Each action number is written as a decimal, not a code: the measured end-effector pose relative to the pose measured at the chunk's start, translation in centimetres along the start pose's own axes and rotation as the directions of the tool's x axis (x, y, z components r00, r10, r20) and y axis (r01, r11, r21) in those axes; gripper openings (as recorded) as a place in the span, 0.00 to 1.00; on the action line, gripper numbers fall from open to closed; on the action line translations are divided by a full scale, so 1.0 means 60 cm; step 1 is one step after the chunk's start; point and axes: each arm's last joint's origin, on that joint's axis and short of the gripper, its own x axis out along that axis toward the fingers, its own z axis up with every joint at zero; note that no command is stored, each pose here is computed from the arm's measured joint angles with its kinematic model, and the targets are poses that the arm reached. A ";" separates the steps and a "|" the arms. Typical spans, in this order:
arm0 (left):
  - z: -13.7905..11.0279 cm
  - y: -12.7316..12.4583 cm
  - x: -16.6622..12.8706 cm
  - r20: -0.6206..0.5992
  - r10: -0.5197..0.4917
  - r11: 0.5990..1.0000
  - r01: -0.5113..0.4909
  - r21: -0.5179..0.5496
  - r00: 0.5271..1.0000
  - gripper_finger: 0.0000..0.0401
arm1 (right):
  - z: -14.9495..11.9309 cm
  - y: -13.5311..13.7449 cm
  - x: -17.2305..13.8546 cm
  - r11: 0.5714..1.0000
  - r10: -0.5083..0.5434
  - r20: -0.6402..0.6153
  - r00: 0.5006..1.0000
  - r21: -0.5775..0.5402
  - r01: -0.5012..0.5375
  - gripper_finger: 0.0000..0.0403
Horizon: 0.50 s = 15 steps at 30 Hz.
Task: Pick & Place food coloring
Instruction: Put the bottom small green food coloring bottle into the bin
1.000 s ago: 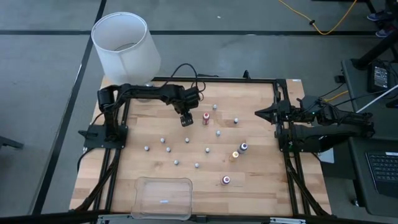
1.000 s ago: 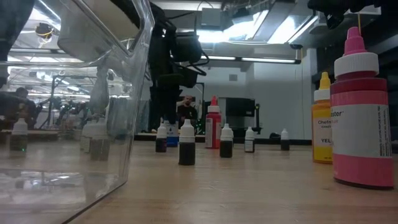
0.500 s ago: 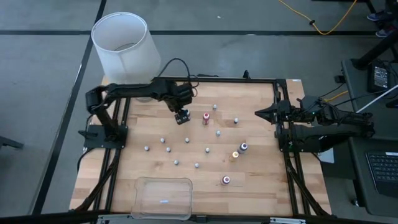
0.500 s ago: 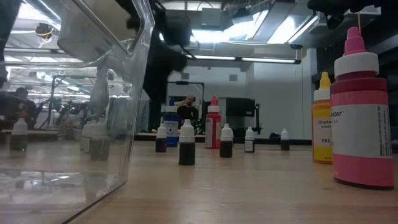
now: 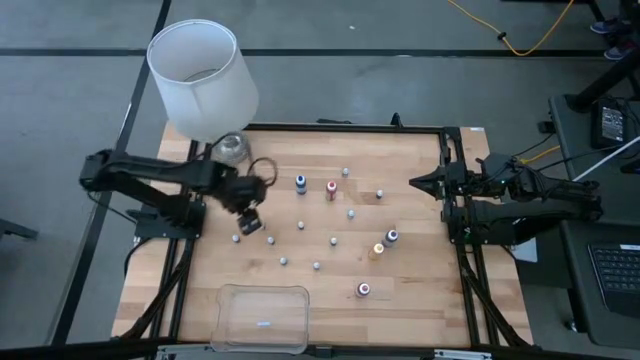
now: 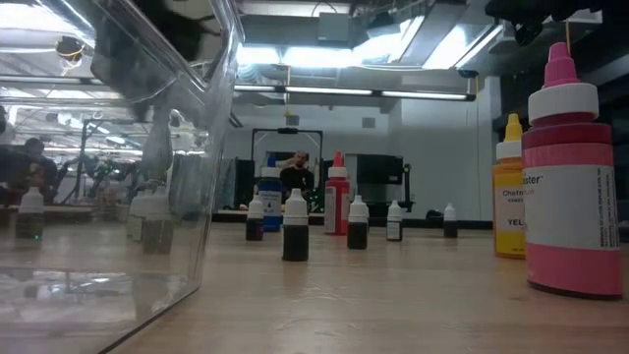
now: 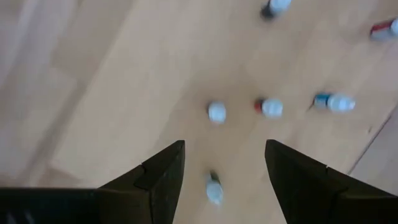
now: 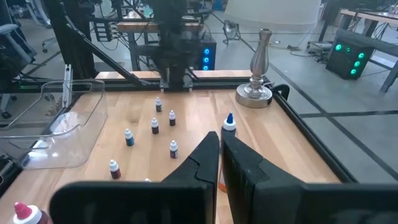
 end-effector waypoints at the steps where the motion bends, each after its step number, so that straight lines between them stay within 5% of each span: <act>1: -0.018 0.001 0.005 -0.006 0.001 1.000 -0.001 -0.019 1.000 0.54 | 0.000 0.000 0.001 1.000 -0.001 -0.001 1.000 -0.006 0.001 0.06; 8: -0.120 0.015 0.056 -0.064 -0.004 0.985 -0.007 -0.170 0.998 0.56 | -0.001 0.000 0.007 1.000 -0.004 -0.015 1.000 -0.019 0.004 0.06; 15: -0.153 0.013 0.086 -0.029 -0.032 0.983 0.026 -0.180 0.999 0.59 | -0.003 0.001 0.017 1.000 -0.003 -0.038 0.999 0.005 0.003 0.06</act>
